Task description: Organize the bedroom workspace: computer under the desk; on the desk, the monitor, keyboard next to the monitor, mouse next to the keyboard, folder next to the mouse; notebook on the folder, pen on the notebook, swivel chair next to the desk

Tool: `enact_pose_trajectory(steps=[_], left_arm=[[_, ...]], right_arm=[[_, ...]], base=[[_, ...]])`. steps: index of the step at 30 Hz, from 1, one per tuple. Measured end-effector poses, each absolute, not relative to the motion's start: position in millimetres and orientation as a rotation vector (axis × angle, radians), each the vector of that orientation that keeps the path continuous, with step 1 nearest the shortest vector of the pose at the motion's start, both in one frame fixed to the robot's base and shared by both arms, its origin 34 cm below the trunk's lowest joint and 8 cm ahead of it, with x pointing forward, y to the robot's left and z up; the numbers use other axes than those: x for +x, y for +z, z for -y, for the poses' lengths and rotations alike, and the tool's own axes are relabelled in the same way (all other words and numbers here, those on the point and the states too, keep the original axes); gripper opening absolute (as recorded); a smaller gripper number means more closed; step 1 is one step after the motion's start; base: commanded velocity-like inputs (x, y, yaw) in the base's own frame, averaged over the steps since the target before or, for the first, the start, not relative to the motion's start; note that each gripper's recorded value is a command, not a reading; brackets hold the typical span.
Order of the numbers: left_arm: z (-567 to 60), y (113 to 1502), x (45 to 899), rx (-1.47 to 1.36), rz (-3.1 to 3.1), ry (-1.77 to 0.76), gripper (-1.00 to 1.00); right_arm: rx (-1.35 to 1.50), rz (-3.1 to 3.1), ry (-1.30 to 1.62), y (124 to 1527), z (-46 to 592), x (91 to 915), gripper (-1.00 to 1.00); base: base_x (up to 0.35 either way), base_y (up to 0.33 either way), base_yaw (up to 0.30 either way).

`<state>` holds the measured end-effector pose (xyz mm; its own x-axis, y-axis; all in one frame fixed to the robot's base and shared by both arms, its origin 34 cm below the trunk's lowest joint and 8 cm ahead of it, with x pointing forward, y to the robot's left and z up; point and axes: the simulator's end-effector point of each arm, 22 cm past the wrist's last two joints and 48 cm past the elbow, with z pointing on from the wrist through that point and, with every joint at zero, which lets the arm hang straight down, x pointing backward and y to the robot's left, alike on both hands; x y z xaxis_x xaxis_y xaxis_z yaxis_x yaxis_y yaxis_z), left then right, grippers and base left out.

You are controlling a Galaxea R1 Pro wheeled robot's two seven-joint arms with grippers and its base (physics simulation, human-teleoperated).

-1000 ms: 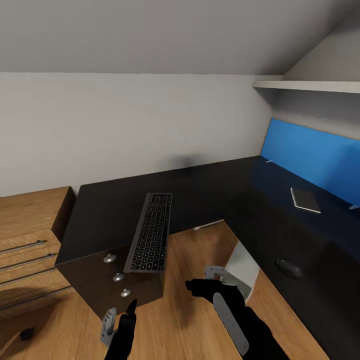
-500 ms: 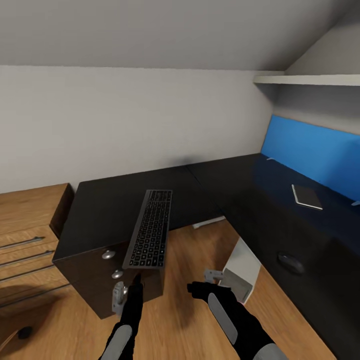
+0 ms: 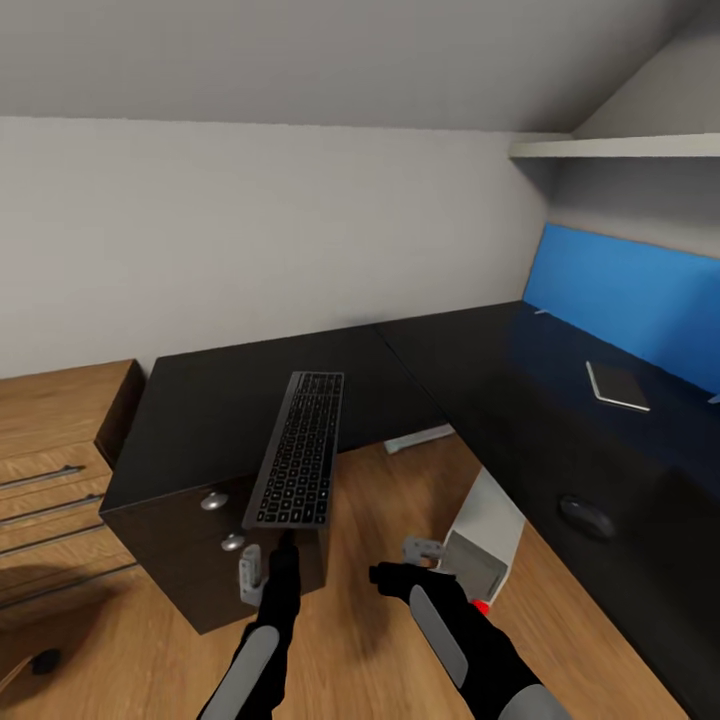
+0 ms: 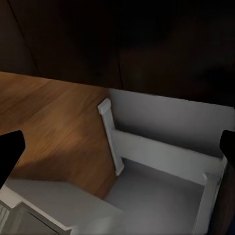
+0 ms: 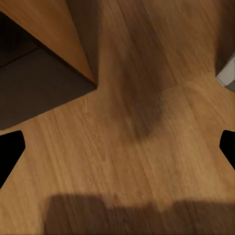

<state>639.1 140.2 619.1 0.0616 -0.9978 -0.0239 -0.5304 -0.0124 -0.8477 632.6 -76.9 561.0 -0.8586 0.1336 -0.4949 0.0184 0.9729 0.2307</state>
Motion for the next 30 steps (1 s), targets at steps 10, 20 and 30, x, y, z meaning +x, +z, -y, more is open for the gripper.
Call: enact_pose_trajectory(steps=[10, 20, 30], left_arm=[[-141, 607, 636, -1.591, -1.571, -0.803, 1.0], [-142, 601, 632, -1.589, -1.582, -0.793, 1.0], [-119, 623, 634, -1.519, -1.585, -0.872, 1.0]], right_arm=[[0.082, -2.589, 0.294, 552, 72, 631, 1.0], [0.078, -2.588, 0.294, 552, 72, 630, 1.0], [0.077, -2.588, 0.294, 552, 72, 630, 1.0]], base=[[0.0, 0.0, 0.0], [0.0, 0.0, 0.0], [0.0, 0.0, 0.0]])
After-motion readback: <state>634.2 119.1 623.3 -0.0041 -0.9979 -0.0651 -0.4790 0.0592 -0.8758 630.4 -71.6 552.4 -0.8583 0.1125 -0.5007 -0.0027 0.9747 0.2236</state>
